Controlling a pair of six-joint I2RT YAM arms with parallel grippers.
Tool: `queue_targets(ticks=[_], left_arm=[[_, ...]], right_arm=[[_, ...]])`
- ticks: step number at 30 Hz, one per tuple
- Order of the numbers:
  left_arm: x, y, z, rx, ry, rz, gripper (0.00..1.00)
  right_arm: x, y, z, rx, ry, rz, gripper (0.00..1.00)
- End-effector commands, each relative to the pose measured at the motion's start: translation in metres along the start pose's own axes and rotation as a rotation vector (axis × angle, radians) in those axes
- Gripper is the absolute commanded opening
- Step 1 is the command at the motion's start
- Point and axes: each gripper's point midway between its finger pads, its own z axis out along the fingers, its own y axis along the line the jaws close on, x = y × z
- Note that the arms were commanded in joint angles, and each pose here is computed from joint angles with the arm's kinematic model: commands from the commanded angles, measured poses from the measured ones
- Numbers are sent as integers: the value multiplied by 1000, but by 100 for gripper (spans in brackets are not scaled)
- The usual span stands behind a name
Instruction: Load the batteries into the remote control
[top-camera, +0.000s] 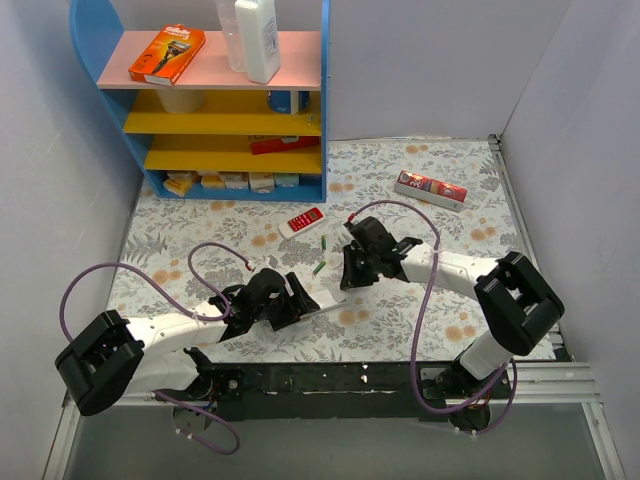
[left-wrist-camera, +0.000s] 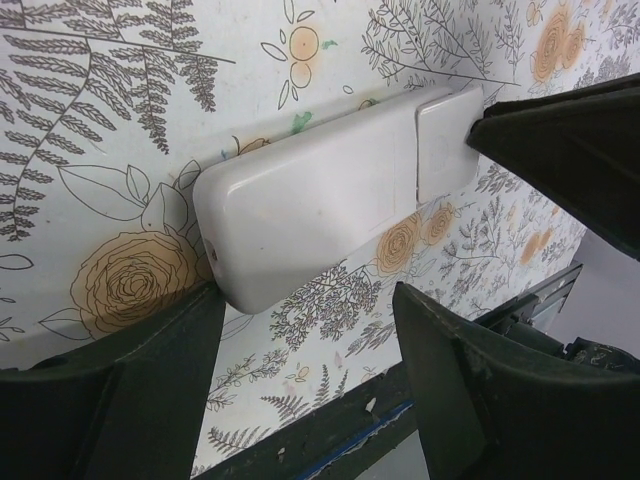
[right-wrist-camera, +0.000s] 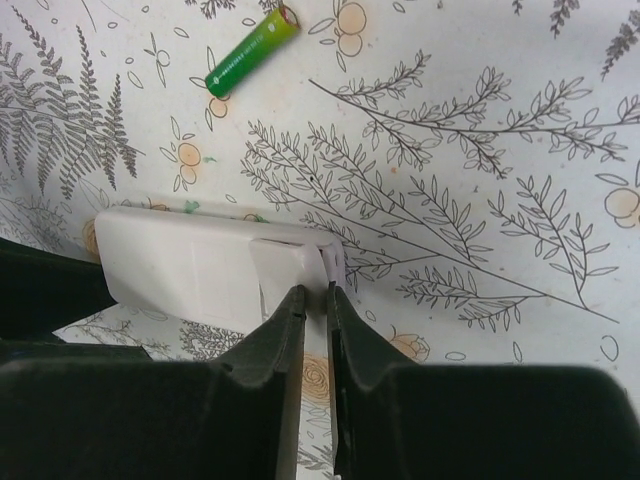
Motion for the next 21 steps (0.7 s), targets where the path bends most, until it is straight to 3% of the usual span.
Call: queue_targets(ticks=[1,13,17,21], left_arm=[[2,2,2,0,1,6,66],[6,8,5,-19,16,-1,53],[5,7,5,-15,15,3,54],[2,9,1,-25,-6,9,64]], right_arm=[[9,15,-9,-47,17,30,1],[11,8,-17,-52,-21,105,1],[3,12,-22,-65,-47,65,1],[-7,-7,-34,38,-57,-8,1]])
